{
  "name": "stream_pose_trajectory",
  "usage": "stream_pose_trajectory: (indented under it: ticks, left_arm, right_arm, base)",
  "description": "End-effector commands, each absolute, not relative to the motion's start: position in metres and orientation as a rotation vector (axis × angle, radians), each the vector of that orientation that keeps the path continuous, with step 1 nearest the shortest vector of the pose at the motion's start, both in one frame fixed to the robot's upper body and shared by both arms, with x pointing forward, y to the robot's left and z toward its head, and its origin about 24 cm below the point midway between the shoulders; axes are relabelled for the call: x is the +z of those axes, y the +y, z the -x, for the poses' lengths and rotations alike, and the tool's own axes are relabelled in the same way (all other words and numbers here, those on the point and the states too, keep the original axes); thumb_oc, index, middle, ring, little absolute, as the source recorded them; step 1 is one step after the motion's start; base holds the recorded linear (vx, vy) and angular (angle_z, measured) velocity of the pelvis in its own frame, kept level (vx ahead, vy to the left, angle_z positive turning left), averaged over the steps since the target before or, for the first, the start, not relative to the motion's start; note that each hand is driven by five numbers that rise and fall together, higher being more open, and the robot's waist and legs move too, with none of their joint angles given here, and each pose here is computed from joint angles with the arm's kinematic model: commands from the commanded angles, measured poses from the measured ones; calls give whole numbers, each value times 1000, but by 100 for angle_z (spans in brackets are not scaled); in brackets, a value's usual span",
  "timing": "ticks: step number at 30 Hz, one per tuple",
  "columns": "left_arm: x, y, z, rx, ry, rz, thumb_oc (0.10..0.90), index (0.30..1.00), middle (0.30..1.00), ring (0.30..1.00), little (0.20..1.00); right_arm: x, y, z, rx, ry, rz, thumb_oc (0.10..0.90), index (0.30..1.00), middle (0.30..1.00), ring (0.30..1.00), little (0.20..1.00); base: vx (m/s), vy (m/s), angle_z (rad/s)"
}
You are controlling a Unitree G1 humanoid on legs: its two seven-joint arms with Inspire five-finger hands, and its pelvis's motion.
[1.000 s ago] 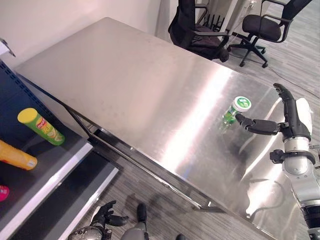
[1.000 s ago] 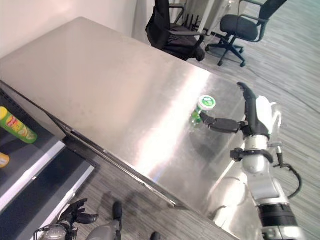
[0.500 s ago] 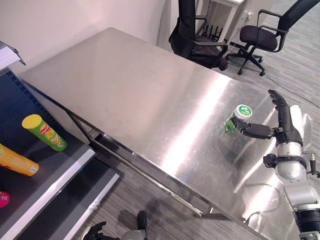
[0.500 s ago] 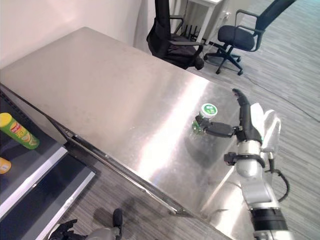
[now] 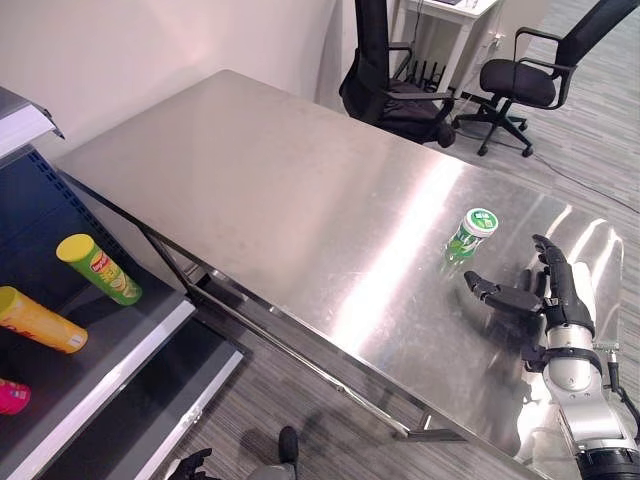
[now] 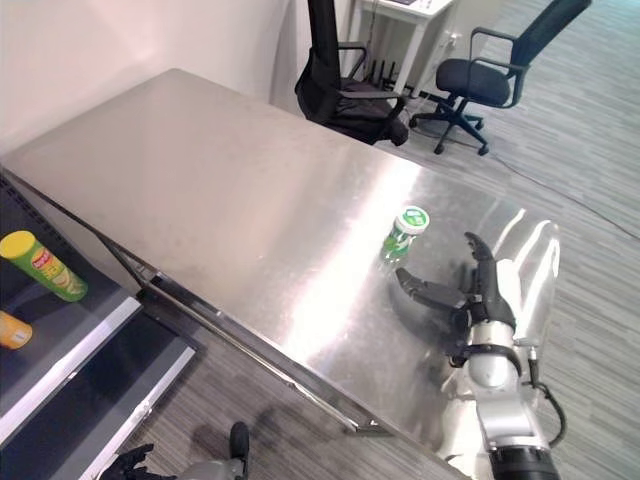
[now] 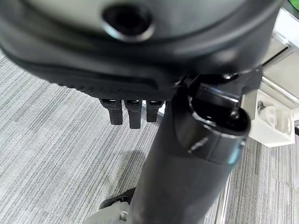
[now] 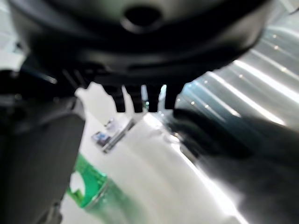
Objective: Put the goods on the table back onto the shelves and tidy them up.
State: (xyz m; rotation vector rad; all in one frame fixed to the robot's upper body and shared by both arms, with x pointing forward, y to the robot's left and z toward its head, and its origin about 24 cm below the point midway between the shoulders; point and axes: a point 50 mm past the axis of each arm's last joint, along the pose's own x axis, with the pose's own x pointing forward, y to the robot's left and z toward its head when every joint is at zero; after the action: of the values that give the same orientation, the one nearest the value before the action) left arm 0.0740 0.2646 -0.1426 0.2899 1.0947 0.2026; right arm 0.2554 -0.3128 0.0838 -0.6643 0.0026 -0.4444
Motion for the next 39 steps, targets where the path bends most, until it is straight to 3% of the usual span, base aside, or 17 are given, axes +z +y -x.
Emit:
stream_pose_trajectory:
  ticks: [1,13,14,15,17,32,39]
  left_arm:
    - [-139,273,-79,189,1072,-345,800,900,900,900,900]
    - [-141,277,-67,230,1116,-332,800,900,900,900,900]
    - [-141,277,-67,232,1115,-332,800,900,900,900,900]
    - [-141,277,-67,232,1115,-332,800,900,900,900,900]
    - [-141,276,-67,232,1115,-331,800,900,900,900,900]
    - [-142,280,-70,256,1128,-329,800,900,900,900,900]
    - [-139,286,-73,272,1121,-330,800,900,900,900,900]
  right_arm:
    - [149,-325,-273,-566,-257,676,800,900,900,900,900]
    - [158,-329,-276,-600,-278,681,800,900,900,900,900]
    - [157,-330,-275,-602,-276,682,715,773,773,773,773]
    - [157,-330,-275,-602,-276,682,544,516,516,516,516]
    - [158,-330,-276,-602,-276,688,400,300,300,300,300]
    - [165,-337,-269,-625,-300,700,400,300,300,300,300]
    - [207,-316,-271,-539,-488,745,400,300,300,300,300]
  base:
    - [34,17,13]
    - [34,1,7]
    - [0,0,0]
    - [36,-4,0]
    - [0,0,0]
    - [-1,-8,0]
    - [-43,-66,-5]
